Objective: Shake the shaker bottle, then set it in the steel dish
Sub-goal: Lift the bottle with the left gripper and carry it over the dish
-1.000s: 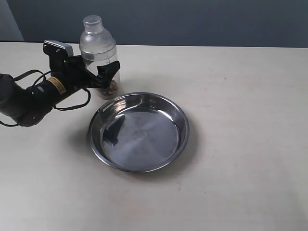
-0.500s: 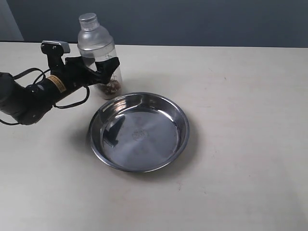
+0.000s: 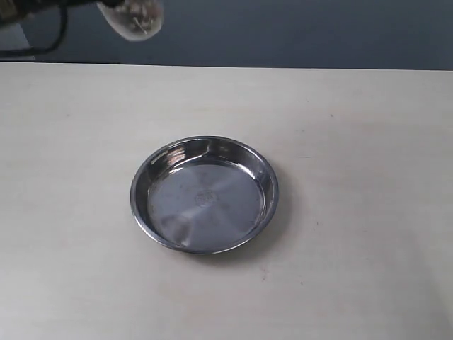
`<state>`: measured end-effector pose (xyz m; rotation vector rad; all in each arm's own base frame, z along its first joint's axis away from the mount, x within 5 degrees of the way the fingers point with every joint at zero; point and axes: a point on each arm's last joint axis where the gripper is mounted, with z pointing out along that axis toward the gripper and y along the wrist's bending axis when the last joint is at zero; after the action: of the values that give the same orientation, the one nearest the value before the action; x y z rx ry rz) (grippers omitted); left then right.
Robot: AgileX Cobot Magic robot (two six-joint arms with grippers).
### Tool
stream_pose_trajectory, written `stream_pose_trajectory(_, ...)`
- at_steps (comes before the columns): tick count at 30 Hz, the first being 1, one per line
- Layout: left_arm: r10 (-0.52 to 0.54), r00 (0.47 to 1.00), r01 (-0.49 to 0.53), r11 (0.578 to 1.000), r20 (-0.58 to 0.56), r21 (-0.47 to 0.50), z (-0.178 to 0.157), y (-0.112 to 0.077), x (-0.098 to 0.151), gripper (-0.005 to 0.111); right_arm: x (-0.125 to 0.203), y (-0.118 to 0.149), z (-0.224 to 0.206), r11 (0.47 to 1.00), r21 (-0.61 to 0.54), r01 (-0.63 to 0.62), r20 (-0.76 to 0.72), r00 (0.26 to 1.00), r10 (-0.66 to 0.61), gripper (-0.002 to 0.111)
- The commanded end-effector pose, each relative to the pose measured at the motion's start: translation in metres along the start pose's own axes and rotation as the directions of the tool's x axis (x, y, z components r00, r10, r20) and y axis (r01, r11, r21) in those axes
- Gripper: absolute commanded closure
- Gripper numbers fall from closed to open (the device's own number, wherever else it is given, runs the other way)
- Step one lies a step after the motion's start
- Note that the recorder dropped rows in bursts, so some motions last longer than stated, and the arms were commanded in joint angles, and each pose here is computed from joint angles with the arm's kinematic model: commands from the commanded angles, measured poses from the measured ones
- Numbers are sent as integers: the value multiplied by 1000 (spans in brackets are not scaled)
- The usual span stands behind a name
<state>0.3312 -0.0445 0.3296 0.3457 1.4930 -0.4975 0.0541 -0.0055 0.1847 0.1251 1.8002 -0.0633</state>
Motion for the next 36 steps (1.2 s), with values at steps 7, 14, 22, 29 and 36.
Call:
stream_pose_trajectory(7,-50,965,83,990,-257,116,-55,-94,15,106,-1,0,0,1000,4,0,17,1000,0,109)
stream_pose_trajectory(14,-88,952,147,972,-293,185,-60,-109,29,106,-1,0,0,1000,4,0,17,1000,0,109)
stream_pose_trajectory(22,-80,917,191,948,-391,254,-64,-128,59,106,-1,0,0,1000,4,0,17,1000,0,109)
stream_pose_trajectory(29,-75,855,138,987,-513,86,-64,-115,93,106,-1,0,0,1000,4,0,17,1000,0,109)
stream_pose_trajectory(36,-61,919,125,982,-389,141,-62,-121,55,106,-1,0,0,1000,4,0,17,1000,0,109)
